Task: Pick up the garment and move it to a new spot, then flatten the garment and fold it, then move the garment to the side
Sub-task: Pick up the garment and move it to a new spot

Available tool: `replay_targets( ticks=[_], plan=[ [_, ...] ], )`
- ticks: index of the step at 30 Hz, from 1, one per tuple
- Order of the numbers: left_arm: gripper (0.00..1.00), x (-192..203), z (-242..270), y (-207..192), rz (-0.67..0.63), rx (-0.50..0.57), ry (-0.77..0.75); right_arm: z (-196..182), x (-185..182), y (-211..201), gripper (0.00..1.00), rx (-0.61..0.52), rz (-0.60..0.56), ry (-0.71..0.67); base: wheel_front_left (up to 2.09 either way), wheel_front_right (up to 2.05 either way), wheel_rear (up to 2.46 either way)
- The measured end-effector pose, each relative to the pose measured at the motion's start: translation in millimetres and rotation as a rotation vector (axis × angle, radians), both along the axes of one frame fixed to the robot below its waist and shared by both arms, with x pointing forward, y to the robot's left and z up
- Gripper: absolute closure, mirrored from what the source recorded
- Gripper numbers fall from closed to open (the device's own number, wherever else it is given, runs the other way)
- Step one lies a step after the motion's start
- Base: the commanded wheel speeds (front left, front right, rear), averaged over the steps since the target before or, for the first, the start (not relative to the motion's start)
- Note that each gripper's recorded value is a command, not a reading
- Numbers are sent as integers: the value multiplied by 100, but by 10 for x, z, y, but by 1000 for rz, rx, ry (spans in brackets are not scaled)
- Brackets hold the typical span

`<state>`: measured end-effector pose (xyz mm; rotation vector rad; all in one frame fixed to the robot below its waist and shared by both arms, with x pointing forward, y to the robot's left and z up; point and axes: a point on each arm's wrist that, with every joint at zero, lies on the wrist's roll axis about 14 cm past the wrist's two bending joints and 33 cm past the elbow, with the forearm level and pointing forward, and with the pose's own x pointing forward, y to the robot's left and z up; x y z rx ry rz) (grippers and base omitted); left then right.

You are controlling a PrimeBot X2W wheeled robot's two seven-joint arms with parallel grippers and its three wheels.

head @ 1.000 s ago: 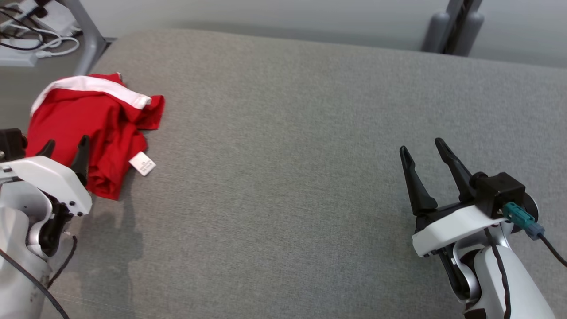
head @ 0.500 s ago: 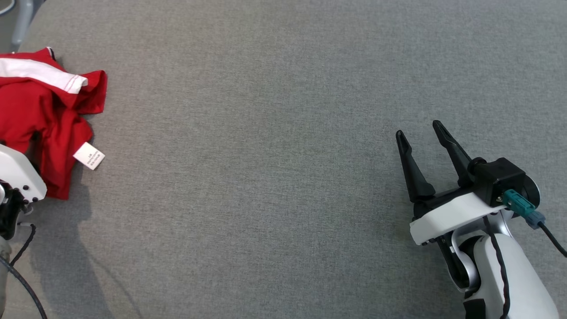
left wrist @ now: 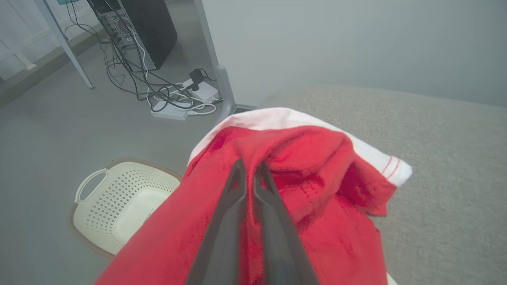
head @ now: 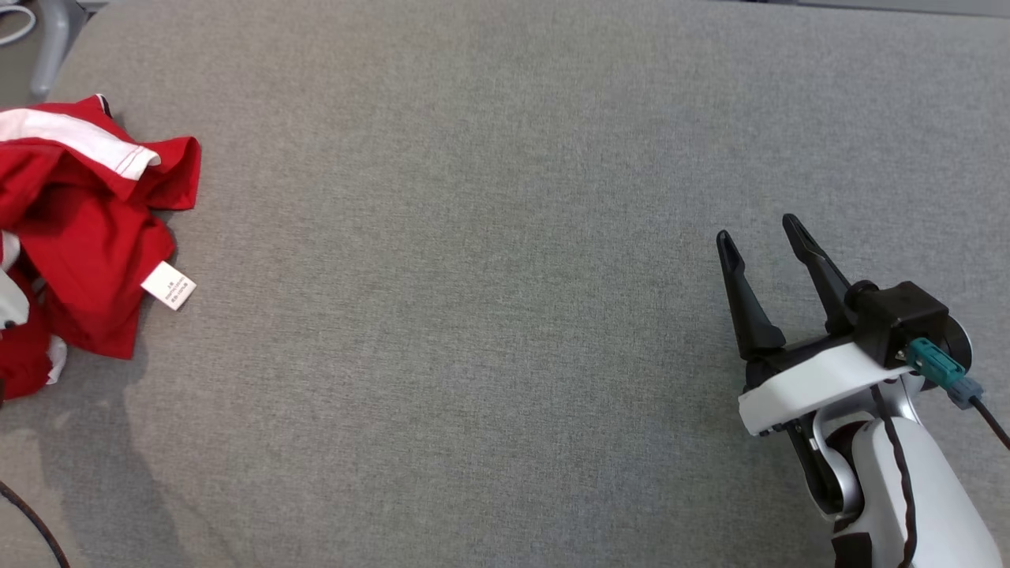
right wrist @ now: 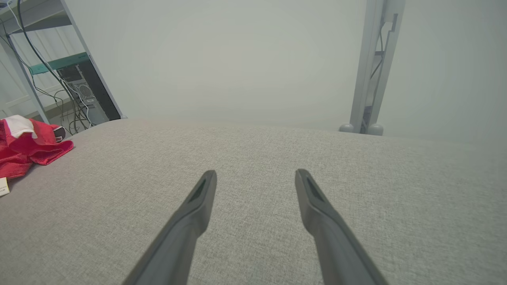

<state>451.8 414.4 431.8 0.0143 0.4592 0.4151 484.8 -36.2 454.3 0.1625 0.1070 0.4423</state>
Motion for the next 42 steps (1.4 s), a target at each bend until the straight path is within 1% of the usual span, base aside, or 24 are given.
replay_targets(
  ticks=[3,6,7,9,14,20,25,33,36,42],
  plan=[
    [100,52,287,54,3,41,-108,70,-34,-14,0,8,-6,-12,0,0,0],
    [100,75,559,52,-3,49,-209,144,-91,-44,0,16,-15,-23,0,0,0],
    [100,87,783,58,-6,62,-283,199,-139,-57,0,22,-19,-31,0,0,0],
    [100,89,1006,55,-7,64,-358,262,-183,-73,0,27,-24,-43,0,0,0],
    [100,9,1478,-18,-22,93,-512,408,-298,-108,0,44,-33,-70,0,0,0],
    [100,-207,1906,-201,-43,139,-668,564,-425,-171,0,61,-49,-102,0,0,0],
    [100,-401,2079,-539,-80,142,-744,637,-505,-264,0,73,-73,-116,0,0,0],
    [100,-619,2312,-1199,-187,100,-818,684,-569,-491,0,75,-132,-130,0,0,0],
    [100,-629,2305,-1520,-254,60,-825,689,-594,-614,0,74,-165,-132,0,0,0],
    [100,-531,2150,-2213,-419,-71,-796,707,-660,-884,0,64,-236,-139,0,0,0]
  ],
)
